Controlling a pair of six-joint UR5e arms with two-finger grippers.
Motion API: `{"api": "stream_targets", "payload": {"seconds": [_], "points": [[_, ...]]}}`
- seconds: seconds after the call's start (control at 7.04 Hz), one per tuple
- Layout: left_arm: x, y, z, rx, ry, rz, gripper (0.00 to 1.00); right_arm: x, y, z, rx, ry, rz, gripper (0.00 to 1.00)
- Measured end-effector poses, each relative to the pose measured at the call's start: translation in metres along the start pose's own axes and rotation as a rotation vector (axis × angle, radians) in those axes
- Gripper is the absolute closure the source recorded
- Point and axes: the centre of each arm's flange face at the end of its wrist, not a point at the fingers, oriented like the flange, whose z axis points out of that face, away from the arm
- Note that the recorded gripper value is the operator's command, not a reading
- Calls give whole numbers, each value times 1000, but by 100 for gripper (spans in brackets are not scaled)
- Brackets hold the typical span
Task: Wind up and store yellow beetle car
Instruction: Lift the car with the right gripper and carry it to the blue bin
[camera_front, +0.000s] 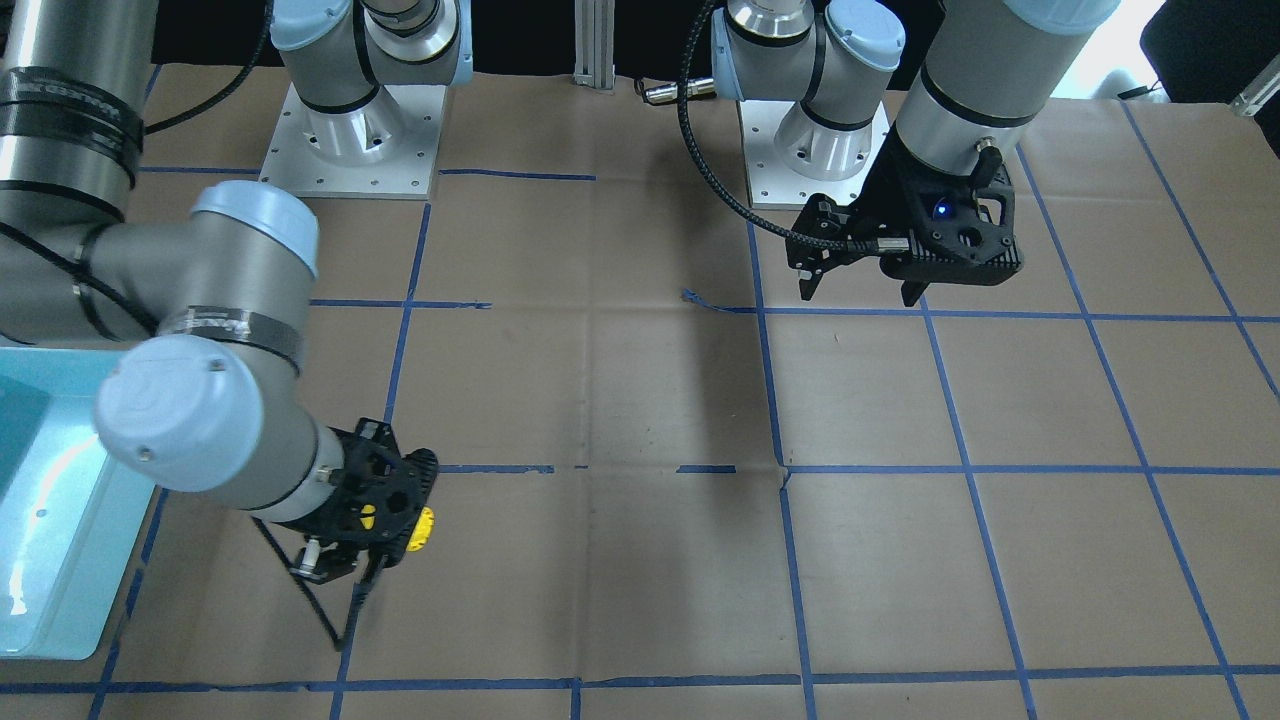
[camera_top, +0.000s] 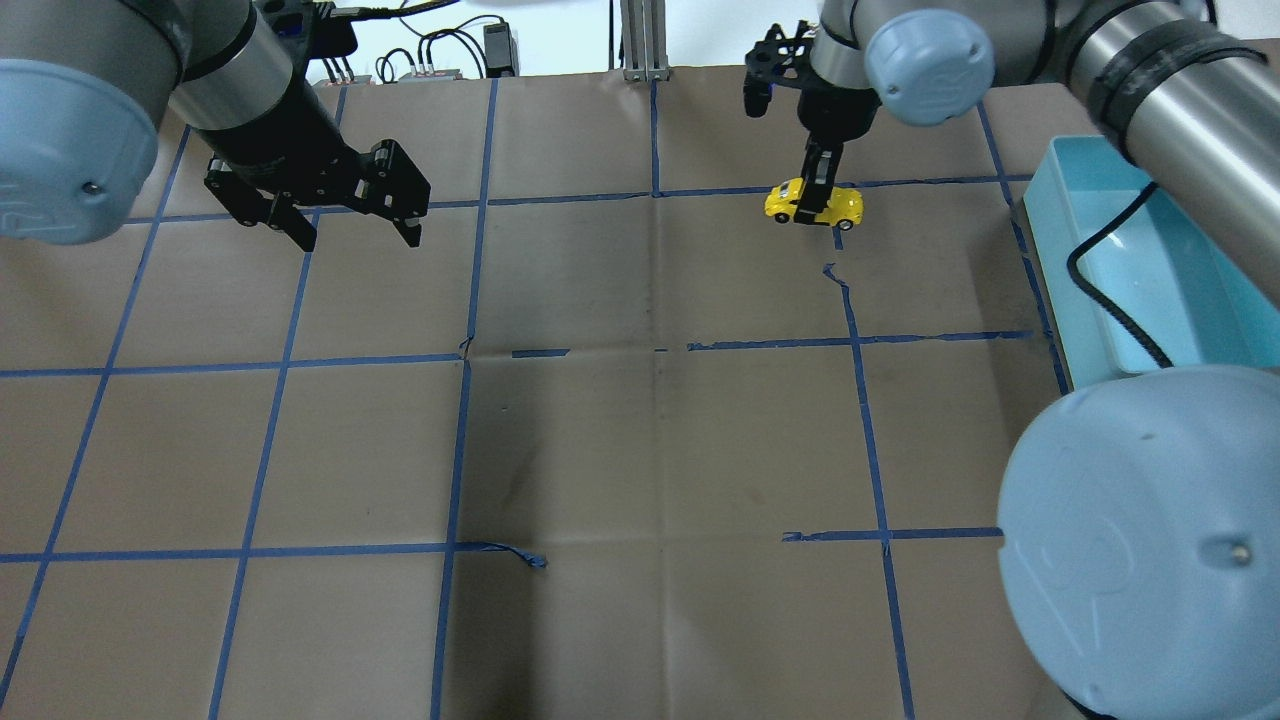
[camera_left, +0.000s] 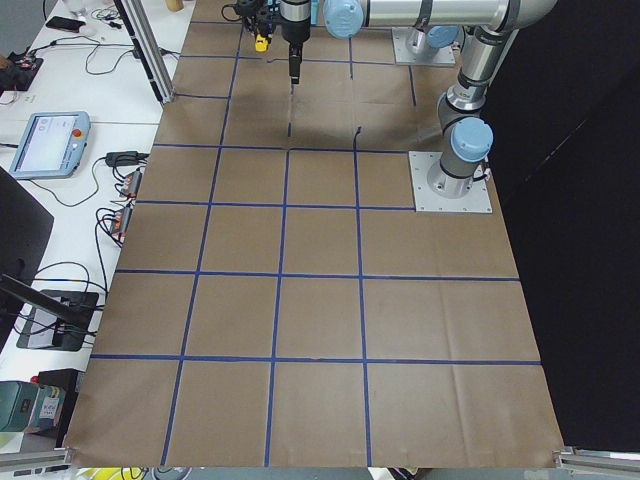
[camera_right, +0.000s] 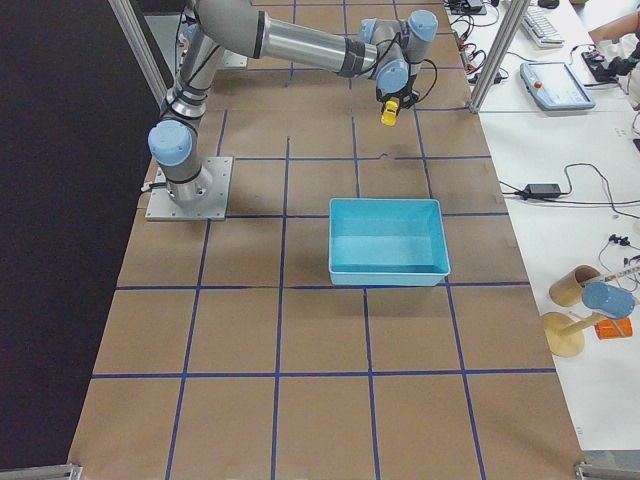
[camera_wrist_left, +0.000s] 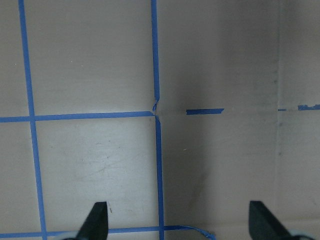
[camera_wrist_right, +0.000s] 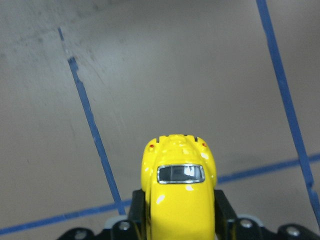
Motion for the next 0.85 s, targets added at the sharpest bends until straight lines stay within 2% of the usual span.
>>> {"api": "stream_targets", "payload": {"seconds": [0.28, 0.57, 0.71, 0.85], "points": [[0, 0, 0, 0, -1, 0, 1, 21, 58, -29, -31, 28, 76, 89], [0, 0, 0, 0, -3, 0, 1, 15, 72, -51, -23, 57, 103, 88], [0, 0, 0, 0, -3, 0, 1, 12, 81, -62, -8, 67, 178, 84], [0, 0, 0, 0, -3, 0, 1, 1, 89, -80, 7, 72, 335, 84]]}}
